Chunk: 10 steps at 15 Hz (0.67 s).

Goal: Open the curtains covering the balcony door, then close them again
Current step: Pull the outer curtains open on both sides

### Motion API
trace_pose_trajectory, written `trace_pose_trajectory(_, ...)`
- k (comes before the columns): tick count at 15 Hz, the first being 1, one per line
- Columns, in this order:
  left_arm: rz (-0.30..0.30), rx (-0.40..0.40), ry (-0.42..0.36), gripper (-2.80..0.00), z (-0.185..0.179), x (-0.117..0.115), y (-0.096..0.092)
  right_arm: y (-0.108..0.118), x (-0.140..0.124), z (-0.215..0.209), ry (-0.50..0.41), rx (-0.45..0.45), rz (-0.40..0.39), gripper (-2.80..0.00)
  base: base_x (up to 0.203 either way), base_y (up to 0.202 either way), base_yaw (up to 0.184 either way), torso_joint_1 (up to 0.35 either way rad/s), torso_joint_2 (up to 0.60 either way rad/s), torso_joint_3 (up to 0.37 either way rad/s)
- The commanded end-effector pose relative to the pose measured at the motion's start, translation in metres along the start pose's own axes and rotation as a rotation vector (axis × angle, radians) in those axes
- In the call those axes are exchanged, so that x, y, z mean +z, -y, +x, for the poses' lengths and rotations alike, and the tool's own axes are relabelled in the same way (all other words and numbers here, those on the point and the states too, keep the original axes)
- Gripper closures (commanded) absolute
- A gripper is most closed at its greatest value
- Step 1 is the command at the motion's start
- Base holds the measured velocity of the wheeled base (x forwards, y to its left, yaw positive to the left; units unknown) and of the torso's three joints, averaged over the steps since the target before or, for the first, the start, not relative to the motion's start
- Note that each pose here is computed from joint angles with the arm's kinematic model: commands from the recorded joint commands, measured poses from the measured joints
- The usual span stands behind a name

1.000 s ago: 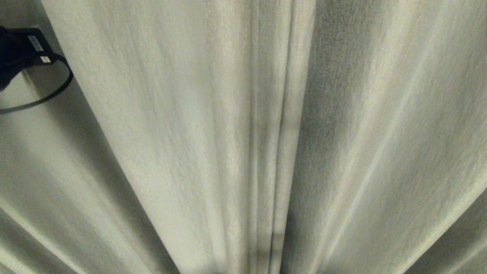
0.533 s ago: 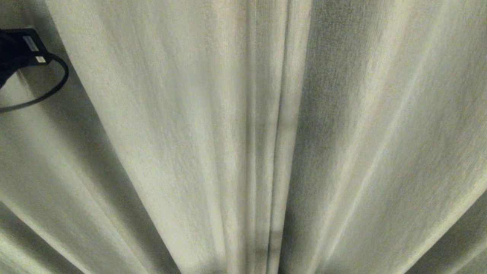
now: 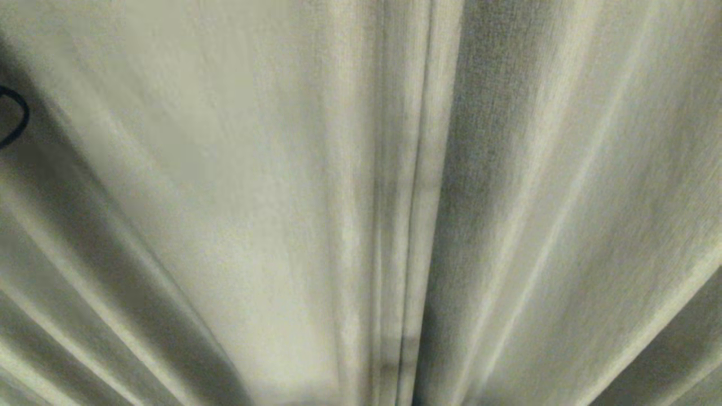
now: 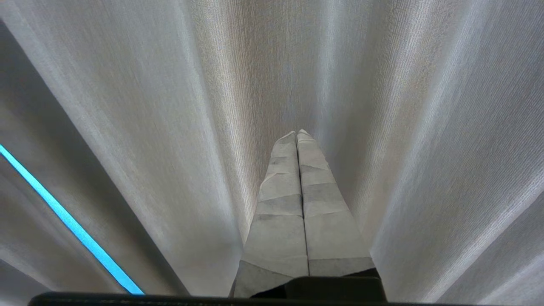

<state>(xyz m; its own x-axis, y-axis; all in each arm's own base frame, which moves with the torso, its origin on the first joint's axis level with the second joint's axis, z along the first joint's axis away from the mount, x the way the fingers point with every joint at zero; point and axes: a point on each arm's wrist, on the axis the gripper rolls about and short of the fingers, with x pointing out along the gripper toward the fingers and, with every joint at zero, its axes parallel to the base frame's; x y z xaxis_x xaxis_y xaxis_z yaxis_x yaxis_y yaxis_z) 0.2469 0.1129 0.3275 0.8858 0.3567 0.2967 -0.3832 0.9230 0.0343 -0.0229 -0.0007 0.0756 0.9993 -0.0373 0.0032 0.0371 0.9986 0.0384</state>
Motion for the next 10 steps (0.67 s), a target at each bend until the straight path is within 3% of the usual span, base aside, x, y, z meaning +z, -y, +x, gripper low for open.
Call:
trace_pose_trajectory(1, 0.008, 0.037, -0.021, 0.0, 0.01, -0.009, -0.023, 0.0, 0.0, 0.0, -0.002, 0.0, 0.0, 0.0, 0.0, 0.0, 0.0, 0.0, 0.0, 0.0)
trace_pose_trajectory(10, 0.033, 0.13, -0.013, 0.0, 0.055, -0.029, -0.114, 0.0, 0.0, 0.0, -0.002, 0.0, 0.0, 0.0, 0.0, 0.0, 0.0, 0.0, 0.0, 0.0)
